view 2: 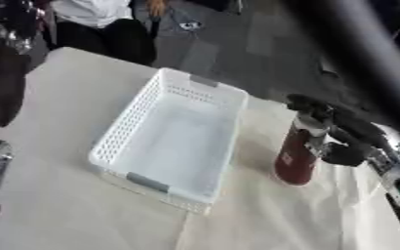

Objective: Pick up objects on the table and place them in the box.

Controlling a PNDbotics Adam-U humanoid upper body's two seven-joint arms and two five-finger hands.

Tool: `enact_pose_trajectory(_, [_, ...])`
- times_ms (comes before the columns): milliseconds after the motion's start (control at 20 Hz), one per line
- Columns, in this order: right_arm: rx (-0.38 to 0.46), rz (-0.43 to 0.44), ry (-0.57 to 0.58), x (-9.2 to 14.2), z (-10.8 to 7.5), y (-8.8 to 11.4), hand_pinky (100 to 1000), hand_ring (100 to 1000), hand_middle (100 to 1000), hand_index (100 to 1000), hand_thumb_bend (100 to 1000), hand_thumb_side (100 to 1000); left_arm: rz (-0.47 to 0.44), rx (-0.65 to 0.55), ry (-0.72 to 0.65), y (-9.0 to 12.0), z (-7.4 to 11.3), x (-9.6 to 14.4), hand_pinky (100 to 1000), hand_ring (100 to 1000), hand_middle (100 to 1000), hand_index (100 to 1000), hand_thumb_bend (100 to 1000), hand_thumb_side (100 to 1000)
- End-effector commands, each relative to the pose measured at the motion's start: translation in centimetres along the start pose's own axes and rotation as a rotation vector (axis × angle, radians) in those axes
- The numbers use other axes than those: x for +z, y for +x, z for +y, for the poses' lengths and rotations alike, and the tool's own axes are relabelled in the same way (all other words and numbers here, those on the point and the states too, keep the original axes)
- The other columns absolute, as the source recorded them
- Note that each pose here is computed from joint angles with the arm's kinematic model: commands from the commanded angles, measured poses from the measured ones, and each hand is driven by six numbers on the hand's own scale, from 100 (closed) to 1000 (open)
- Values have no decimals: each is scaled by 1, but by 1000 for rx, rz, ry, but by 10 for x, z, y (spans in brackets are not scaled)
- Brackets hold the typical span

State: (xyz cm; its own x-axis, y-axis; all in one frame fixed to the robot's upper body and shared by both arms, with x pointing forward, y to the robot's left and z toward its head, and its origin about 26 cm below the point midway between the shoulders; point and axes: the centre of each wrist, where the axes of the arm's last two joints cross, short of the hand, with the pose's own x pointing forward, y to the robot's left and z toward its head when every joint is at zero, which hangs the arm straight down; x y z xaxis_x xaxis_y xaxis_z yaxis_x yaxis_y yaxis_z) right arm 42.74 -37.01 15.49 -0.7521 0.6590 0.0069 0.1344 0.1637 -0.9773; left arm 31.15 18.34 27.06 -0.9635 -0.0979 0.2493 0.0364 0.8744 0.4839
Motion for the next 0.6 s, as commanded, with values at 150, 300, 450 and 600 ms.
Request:
enact_pose_trajectory(150, [37,-14,28,3,-1,-1,733,882,964,1000,100,1000,-37,0,-2,6,2,-8,1000,842,890,916,551,1000])
enact_pose_trajectory(300, [41,-17,21,3,1,0,654,814,903,963,100,1000,-37,1,-2,6,2,-8,1000,842,890,916,551,1000])
enact_pose_trajectory(450, [40,-18,8,4,4,0,498,666,775,820,100,1000,-37,1,-2,6,2,-8,1000,842,890,916,550,1000])
enact_pose_trajectory(600, [33,-11,-13,6,7,0,396,583,724,751,100,1000,-38,1,-3,6,2,-8,1000,842,890,916,550,1000])
